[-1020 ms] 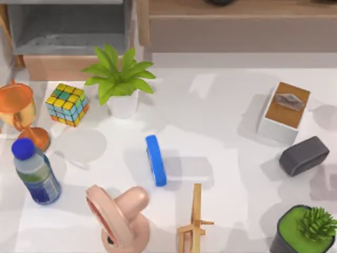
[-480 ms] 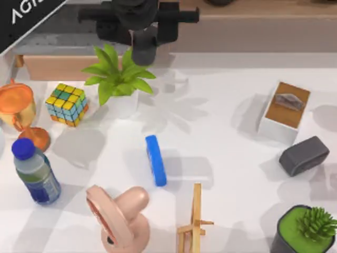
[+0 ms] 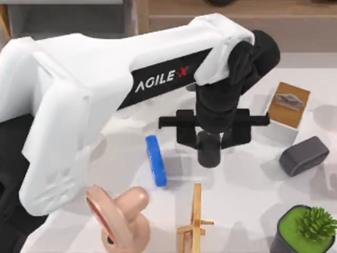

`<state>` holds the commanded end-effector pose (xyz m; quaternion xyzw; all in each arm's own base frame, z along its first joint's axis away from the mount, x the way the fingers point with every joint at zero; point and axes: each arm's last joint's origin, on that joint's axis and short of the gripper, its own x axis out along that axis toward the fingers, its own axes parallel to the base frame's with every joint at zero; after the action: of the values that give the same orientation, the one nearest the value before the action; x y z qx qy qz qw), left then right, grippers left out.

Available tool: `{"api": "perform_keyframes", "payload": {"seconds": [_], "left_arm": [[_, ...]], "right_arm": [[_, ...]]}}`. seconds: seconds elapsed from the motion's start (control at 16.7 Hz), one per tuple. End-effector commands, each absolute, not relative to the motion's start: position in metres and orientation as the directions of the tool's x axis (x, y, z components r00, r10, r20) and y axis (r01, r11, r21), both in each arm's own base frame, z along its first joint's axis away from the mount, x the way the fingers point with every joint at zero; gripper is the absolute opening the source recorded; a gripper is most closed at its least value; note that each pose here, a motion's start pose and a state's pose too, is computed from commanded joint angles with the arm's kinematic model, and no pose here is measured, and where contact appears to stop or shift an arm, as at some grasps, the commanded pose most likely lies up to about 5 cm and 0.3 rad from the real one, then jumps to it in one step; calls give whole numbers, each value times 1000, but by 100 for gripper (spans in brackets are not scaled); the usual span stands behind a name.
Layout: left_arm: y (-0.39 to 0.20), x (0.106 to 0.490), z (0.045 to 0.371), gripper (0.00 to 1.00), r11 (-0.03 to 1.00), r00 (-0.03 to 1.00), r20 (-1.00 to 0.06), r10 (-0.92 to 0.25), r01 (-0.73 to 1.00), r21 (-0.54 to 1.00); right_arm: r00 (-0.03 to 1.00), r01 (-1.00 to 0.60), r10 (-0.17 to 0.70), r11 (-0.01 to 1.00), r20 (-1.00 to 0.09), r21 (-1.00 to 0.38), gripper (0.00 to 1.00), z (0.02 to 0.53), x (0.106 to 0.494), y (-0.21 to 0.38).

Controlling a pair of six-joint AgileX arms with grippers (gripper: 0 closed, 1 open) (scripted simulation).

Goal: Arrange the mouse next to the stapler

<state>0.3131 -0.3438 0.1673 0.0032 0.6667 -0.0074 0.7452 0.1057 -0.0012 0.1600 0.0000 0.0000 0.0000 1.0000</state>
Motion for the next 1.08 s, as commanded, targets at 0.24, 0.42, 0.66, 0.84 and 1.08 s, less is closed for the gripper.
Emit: {"api": "perform_keyframes", "payload": {"seconds": [0.24,0.42,0.66,0.84,1.08], "left_arm": [[-350,306,159,0,1000,101,-995,0,-6,-1],[-349,308,161,0,1000,103,-995,-1,-8,-2],[-355,308,166,0,1000,147,-989,-28,-7,-29],[-364,312,176,0,997,221,-972,-76,-8,-79],[-368,319,194,0,989,313,-940,-137,-13,-149]], "right_arm": [[1000,0,0,1000,0,0,100,160,106,-1],[1000,0,0,1000,0,0,100,160,106,-1],[1000,0,0,1000,0,0,100,160,106,-1],[1000,0,0,1000,0,0,100,160,106,-1],[1000,0,0,1000,0,0,100,160,106,-1]]}}
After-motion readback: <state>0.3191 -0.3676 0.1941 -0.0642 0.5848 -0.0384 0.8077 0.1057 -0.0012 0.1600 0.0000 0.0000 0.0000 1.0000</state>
